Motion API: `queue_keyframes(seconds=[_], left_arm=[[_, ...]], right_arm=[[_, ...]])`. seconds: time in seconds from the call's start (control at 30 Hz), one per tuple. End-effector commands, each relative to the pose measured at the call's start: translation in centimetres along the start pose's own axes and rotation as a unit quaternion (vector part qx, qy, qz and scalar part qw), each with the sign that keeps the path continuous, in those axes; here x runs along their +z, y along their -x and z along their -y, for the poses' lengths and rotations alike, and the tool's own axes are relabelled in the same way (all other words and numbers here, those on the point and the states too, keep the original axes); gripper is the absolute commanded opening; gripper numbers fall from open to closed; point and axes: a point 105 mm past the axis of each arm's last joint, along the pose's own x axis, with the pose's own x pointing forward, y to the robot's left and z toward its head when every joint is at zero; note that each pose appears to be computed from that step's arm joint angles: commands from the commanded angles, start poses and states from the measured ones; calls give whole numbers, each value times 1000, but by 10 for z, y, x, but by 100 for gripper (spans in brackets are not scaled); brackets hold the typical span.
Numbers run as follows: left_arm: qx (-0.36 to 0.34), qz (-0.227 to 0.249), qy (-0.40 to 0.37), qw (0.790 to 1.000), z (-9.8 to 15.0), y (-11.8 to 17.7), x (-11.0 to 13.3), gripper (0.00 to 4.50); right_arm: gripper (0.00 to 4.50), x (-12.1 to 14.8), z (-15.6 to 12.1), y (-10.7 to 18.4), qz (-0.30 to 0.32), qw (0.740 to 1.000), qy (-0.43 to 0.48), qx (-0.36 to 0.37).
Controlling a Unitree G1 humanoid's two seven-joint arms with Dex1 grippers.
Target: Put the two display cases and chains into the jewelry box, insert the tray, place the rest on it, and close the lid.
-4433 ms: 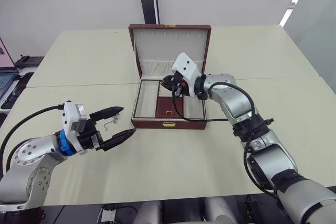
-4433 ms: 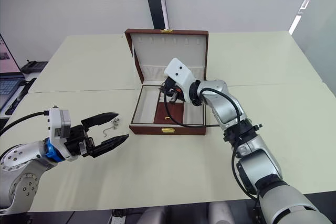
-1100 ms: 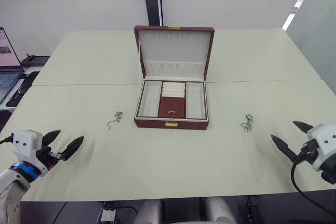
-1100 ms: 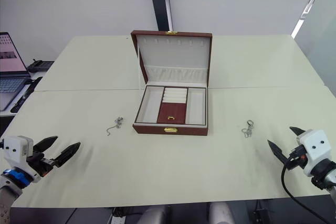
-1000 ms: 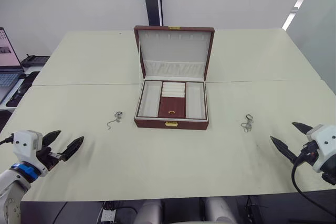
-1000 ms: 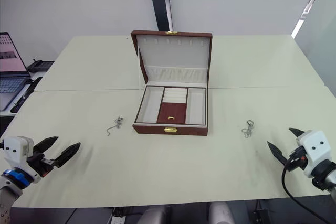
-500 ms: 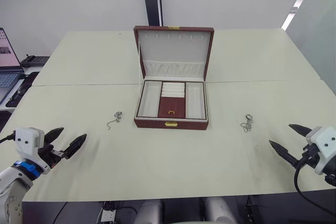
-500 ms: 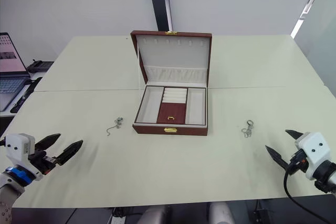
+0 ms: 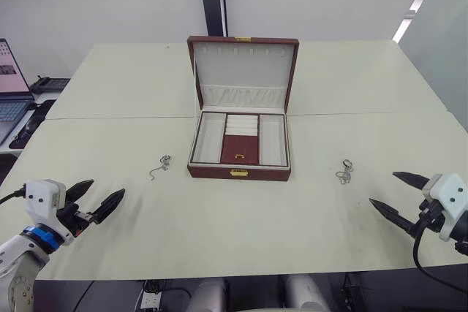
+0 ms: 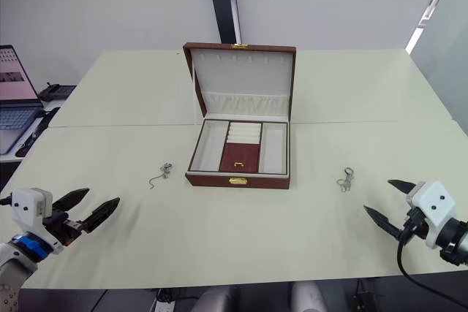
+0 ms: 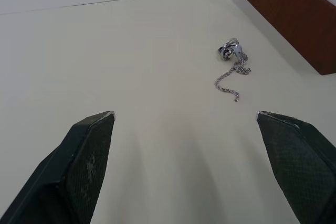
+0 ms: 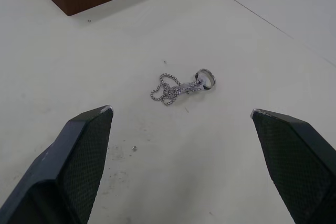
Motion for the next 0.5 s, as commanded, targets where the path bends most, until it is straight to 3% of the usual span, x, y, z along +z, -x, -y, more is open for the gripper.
queue_keyframes(seconds=[0.03, 0.23, 0.5], left_arm=[[2, 16, -3, 1000, 0, 0, 9, 450], [1, 14, 0, 1000, 3, 1, 7, 450], [9, 2, 3, 1000, 3, 11, 1, 450]], right_arm=[[447, 32, -4, -6, 37, 998, 41, 43], [447, 84, -27, -23, 79, 983, 76, 149], [447, 132, -75, -49, 146, 954, 83, 249]])
